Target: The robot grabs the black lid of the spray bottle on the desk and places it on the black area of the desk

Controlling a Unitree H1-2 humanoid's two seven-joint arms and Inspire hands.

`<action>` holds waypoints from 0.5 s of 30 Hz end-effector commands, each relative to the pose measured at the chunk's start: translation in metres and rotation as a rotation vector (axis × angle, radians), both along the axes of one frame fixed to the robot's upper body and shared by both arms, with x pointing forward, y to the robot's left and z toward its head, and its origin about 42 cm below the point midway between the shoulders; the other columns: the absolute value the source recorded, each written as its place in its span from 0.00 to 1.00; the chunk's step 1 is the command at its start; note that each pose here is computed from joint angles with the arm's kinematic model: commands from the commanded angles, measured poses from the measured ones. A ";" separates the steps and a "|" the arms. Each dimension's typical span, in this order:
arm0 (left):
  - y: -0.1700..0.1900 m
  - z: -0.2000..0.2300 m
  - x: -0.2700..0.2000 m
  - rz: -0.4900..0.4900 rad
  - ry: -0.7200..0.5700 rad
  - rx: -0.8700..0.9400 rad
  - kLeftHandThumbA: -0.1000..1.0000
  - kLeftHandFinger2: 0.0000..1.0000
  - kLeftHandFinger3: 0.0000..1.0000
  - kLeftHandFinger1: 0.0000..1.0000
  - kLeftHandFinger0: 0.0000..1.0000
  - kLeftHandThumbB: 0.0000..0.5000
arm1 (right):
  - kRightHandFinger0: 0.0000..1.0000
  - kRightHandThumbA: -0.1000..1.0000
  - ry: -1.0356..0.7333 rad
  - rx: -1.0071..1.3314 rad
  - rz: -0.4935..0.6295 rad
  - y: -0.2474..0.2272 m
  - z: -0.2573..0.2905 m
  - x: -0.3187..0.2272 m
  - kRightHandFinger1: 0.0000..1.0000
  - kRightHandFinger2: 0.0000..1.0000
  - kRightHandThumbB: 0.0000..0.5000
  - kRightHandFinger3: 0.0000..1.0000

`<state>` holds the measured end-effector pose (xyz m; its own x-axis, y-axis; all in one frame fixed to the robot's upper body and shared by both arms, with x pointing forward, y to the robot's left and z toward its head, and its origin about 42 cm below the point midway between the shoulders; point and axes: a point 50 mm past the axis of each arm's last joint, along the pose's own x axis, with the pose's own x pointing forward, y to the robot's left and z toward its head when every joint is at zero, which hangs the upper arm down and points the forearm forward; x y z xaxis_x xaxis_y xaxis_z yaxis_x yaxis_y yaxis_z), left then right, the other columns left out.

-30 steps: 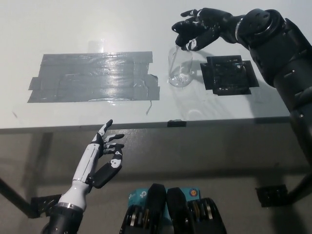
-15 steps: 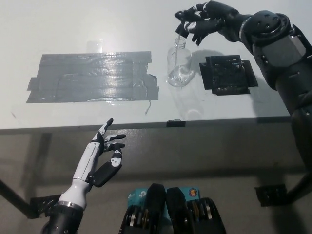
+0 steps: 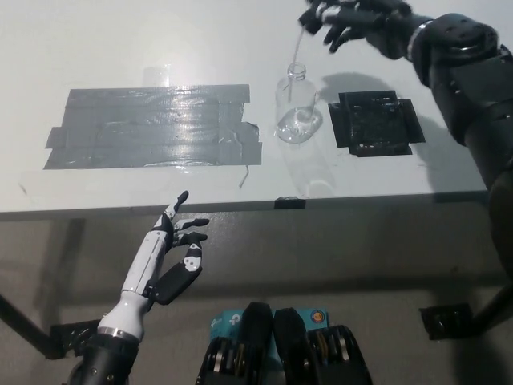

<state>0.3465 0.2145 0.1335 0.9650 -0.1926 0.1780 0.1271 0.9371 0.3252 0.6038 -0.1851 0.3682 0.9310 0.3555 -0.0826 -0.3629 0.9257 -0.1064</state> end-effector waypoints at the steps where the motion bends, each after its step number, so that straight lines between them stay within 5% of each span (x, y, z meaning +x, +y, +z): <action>1: 0.001 0.012 0.004 -0.012 -0.062 0.015 0.25 0.73 1.00 0.64 0.70 0.18 | 0.25 0.08 -0.098 0.314 -0.111 -0.033 0.061 0.005 0.26 0.41 0.62 0.52; 7: 0.003 0.010 0.003 -0.007 -0.062 0.015 0.24 0.73 1.00 0.63 0.67 0.17 | 0.26 0.00 -0.115 0.490 -0.221 -0.059 0.073 0.005 0.30 0.47 0.51 0.56; 15: 0.003 0.010 0.002 0.000 -0.055 0.014 0.27 0.73 1.00 0.63 0.65 0.16 | 0.24 0.00 -0.086 0.544 -0.300 -0.091 0.049 0.002 0.30 0.47 0.54 0.56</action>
